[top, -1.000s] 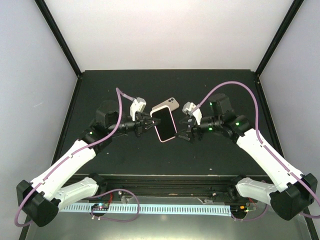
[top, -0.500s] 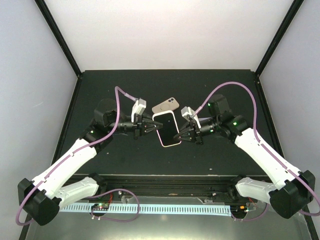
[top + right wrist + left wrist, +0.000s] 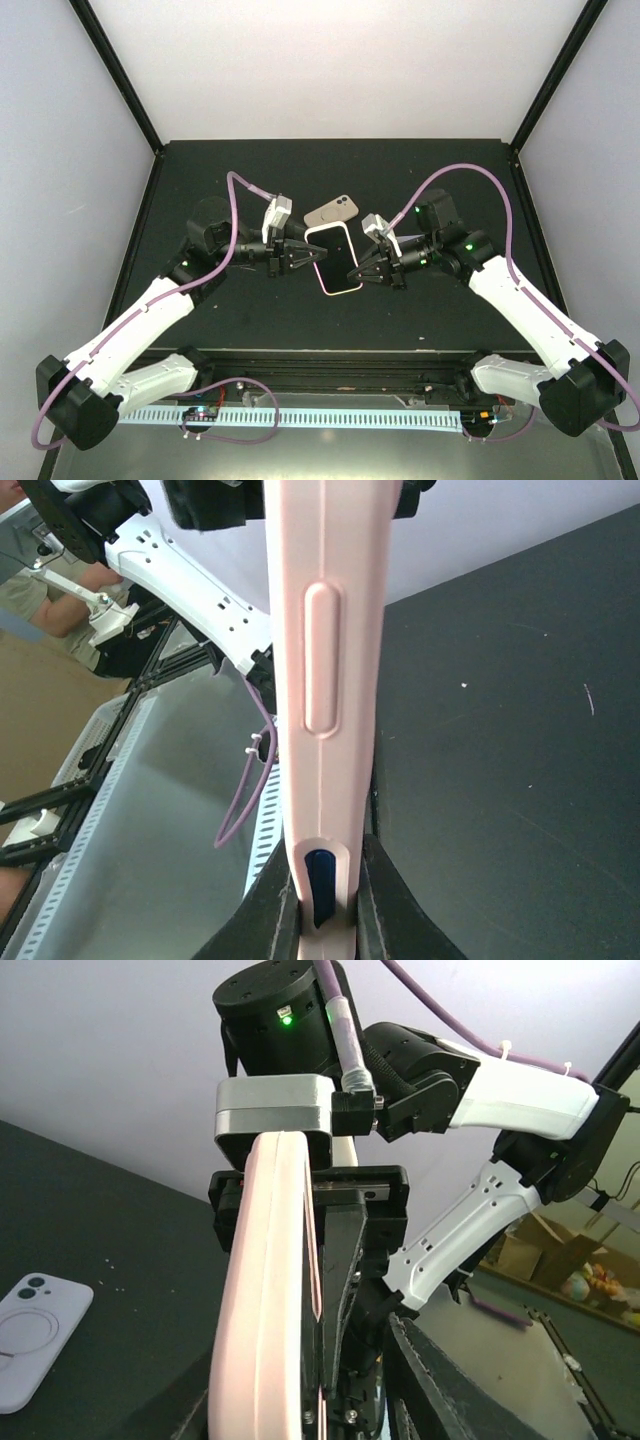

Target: Take the phone out of the phone case

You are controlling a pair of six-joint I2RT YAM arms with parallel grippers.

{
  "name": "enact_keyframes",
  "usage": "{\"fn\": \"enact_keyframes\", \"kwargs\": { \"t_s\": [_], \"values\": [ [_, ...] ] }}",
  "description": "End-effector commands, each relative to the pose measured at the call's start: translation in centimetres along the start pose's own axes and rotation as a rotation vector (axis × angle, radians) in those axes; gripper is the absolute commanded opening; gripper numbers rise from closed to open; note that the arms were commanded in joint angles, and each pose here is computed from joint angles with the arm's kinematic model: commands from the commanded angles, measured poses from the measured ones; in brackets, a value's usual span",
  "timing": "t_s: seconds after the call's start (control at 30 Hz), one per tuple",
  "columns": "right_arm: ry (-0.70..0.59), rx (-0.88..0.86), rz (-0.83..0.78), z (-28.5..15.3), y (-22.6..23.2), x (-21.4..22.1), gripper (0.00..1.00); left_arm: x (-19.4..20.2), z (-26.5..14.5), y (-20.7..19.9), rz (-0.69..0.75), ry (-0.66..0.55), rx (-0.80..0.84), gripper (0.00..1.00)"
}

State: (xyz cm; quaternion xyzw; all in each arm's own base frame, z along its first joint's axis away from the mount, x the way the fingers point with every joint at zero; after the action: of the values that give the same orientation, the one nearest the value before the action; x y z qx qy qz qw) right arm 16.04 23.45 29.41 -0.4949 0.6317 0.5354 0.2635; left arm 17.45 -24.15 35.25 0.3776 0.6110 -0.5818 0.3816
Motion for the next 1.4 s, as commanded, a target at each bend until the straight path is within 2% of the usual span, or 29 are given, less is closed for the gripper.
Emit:
{"fn": "enact_keyframes", "kwargs": {
  "t_s": [0.0,0.13,0.27,0.33,0.37,0.47,0.5,0.57,0.8,1.3,1.37],
  "values": [
    [-0.028,-0.032,-0.039,0.0,0.3,-0.9,0.01,-0.7,0.4,-0.8,0.038,-0.019,0.046,0.31],
    [-0.025,-0.030,-0.034,0.1,0.3,-0.9,0.01,-0.5,0.7,-0.7,0.029,-0.010,0.053,0.20],
    [-0.022,-0.024,-0.042,0.0,0.3,-1.0,0.01,-0.3,0.7,-0.7,0.025,-0.003,0.057,0.03],
    [-0.011,-0.027,-0.060,-0.1,0.5,-1.1,0.02,-0.3,0.8,-0.7,0.022,0.004,0.064,0.02],
    [-0.001,-0.038,-0.083,-0.2,0.9,-1.1,0.08,-0.4,0.7,-0.9,0.023,0.006,0.066,0.01],
    [0.063,-0.073,-0.159,-0.6,2.0,-0.3,0.46,-1.0,0.4,-1.3,0.028,0.026,0.066,0.02],
    [0.088,-0.077,-0.193,-0.8,2.3,0.1,0.53,-1.2,0.4,-1.5,0.037,0.034,0.075,0.02],
    [0.138,-0.071,-0.236,-1.0,2.4,0.9,0.58,-1.6,0.3,-2.1,0.042,0.052,0.097,0.01],
    [0.174,-0.051,-0.316,-0.9,2.8,1.7,0.54,-2.4,0.2,-2.8,0.036,0.059,0.130,0.02],
    [0.195,-0.035,-0.406,0.3,3.4,1.8,0.17,-2.2,0.5,-3.1,-0.029,0.084,0.207,0.02],
    [0.207,-0.019,-0.439,0.2,3.2,1.7,0.16,-2.2,0.6,-3.2,-0.053,0.096,0.234,0.01]
  ]
}}
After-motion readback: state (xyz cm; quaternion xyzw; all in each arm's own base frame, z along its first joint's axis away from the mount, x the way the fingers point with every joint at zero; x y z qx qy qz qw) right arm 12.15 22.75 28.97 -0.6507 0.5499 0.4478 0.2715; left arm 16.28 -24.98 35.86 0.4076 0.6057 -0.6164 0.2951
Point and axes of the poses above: each gripper's point midway between its finger pads, its own z axis out along the fingers, its own y axis along the line the jaws close on, x = y × z, the point moved 4 cm from there along -z, back along the fingers, and after that the axes turned 1 degree about -z, right-handed, at the moved point
